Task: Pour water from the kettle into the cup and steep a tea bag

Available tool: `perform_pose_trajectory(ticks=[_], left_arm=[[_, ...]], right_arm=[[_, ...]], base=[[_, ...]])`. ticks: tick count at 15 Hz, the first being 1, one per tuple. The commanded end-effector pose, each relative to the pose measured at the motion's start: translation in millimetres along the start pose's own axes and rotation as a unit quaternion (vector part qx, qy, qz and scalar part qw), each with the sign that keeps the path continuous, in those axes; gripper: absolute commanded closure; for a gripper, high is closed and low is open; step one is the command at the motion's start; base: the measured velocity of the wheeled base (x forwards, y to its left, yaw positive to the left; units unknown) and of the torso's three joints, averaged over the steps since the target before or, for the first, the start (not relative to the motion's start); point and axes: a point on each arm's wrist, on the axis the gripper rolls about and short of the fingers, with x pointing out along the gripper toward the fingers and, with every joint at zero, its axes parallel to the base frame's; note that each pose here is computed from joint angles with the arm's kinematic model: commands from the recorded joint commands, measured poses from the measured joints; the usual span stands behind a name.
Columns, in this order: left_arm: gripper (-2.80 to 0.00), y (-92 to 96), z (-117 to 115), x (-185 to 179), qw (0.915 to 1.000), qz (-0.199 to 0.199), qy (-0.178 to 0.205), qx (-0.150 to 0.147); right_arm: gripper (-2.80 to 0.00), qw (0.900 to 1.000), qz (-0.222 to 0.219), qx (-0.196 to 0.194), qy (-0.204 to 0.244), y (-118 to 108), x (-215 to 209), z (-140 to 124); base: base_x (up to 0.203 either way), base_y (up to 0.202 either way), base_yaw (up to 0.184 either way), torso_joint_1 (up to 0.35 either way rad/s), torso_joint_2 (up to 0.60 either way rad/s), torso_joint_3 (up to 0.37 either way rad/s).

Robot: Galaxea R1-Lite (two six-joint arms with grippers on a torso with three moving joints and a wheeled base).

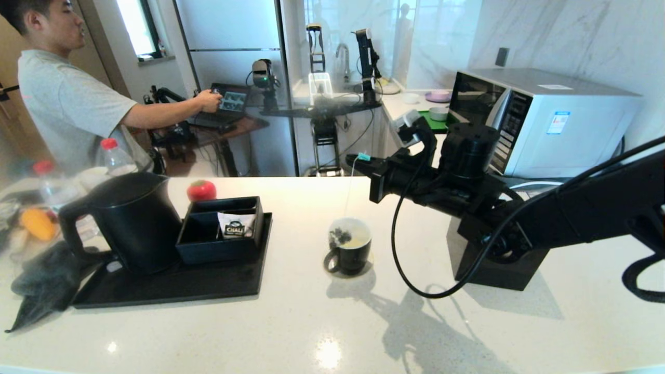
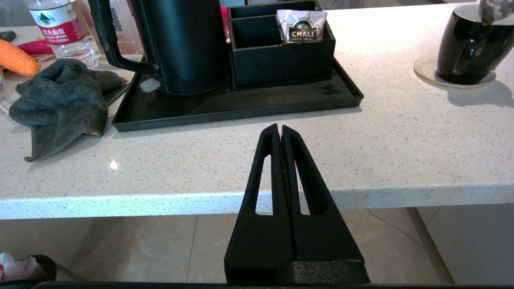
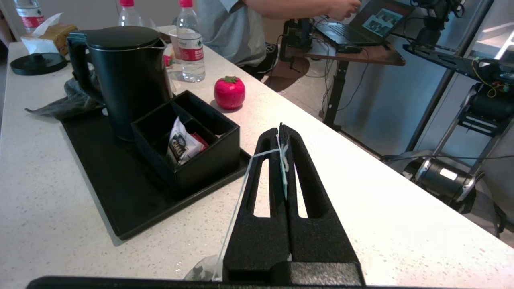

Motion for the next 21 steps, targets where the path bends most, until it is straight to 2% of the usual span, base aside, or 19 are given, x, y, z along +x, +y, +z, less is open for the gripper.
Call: perform_pose_trajectory(ticks=[1,6,10,13,21], left_arm=[[0.00,0.0,0.0,0.0,1.0000,0.000,0.000,0.000],[0.00,0.0,0.0,0.0,1.0000,0.000,0.000,0.000],[0.00,0.0,0.0,0.0,1.0000,0.000,0.000,0.000],[0.00,0.0,0.0,0.0,1.0000,0.000,0.000,0.000],[0.00,0.0,0.0,0.0,1.0000,0.000,0.000,0.000]], right_arm=[[0.00,1.000,-0.003,-0.001,-0.001,-4.0,0.6,-3.2],[0.00,1.000,-0.002,0.001,0.003,-6.1,4.5,-8.9],[0.00,1.000,0.000,0.009,0.022,-4.8,4.9,-25.4],[0.00,0.999,0.003,0.019,0.046,0.1,-1.6,-40.5],[0.00,0.997,0.016,0.029,0.068,19.8,-21.0,-66.7]], base=[[0.000,0.000,0.000,0.000,0.00,0.000],[0.000,0.000,0.000,0.000,0.00,0.000],[0.000,0.000,0.000,0.000,0.00,0.000],[0.000,0.000,0.000,0.000,0.00,0.000],[0.000,0.000,0.000,0.000,0.00,0.000]])
